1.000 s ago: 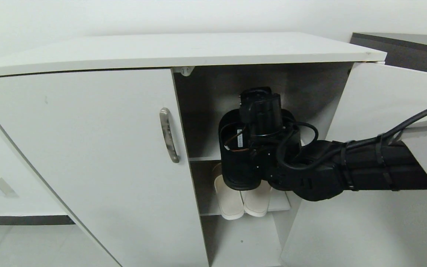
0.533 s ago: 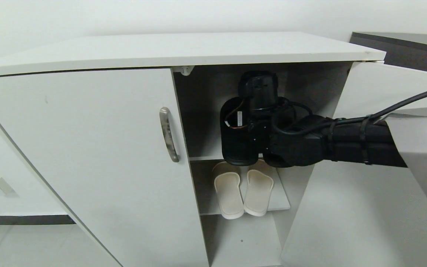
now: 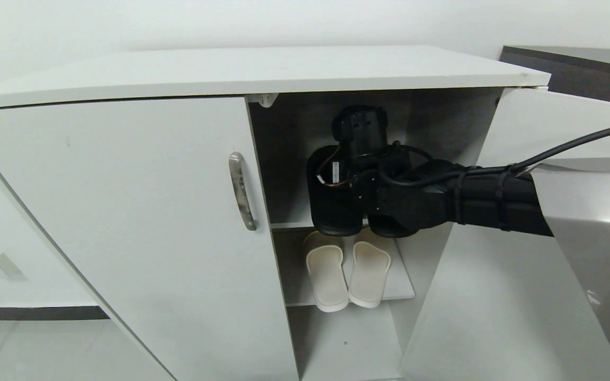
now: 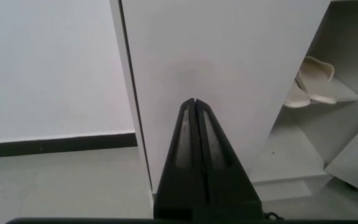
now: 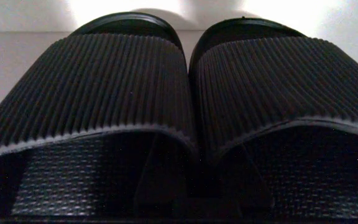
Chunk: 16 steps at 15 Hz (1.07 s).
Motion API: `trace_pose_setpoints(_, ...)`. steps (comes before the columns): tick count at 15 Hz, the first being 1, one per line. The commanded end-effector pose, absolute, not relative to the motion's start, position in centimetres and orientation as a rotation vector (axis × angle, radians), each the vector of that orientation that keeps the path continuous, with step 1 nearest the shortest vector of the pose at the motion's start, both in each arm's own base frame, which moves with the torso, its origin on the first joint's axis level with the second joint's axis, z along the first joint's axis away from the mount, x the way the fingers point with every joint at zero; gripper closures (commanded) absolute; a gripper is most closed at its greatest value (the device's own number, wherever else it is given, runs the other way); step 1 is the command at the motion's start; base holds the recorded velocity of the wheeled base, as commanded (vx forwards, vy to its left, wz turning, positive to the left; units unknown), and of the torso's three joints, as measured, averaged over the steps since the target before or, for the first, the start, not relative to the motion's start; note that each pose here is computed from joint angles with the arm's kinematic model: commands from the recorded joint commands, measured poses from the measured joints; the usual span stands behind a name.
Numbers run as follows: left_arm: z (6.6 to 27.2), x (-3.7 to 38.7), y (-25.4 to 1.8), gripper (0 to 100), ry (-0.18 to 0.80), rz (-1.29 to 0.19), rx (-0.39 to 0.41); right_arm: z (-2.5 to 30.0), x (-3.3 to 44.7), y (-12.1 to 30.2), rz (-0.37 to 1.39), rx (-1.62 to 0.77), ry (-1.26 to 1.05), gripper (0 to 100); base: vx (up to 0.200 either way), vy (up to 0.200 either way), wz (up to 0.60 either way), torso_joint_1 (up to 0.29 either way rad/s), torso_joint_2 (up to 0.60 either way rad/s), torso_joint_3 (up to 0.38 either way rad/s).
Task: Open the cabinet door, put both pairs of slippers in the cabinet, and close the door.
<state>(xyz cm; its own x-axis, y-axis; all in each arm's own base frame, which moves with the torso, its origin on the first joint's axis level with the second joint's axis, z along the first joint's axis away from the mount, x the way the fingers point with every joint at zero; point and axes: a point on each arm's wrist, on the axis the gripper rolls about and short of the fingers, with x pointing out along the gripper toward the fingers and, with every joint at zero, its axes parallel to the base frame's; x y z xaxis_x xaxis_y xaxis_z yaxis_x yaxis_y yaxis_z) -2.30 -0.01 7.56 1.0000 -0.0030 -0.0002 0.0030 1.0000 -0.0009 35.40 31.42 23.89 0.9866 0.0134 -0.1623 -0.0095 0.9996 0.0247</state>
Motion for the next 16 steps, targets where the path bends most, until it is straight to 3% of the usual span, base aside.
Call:
trace_pose_setpoints(1, 7.6, -2.3, 0.0, 100, 0.002, -0.003, -0.002, 23.5, 35.6, 31.5, 0.010, 0.019, 0.169, 100, 0.000, 0.000, 0.00, 0.000, 0.00, 0.000)
trace_pose_setpoints(8, 7.5, -2.3, 0.0, 100, 0.003, 0.014, -0.003, 22.9, 35.8, 31.7, 0.006, 0.007, 0.180, 100, 0.000, 0.000, 0.00, 0.000, 0.00, 0.000)
trace_pose_setpoints(9, 7.5, -2.3, 0.0, 100, 0.003, 0.014, -0.003, 22.9, 35.8, 31.7, 0.006, 0.006, 0.182, 0, 0.000, 0.000, 0.00, 0.000, 0.00, 0.000)
trace_pose_setpoints(16, 7.5, -2.3, 0.0, 100, 0.003, 0.015, -0.003, 24.1, 32.9, 31.1, 0.026, -0.010, 0.202, 0, 0.000, 0.000, 0.00, 0.000, 0.00, 0.000)
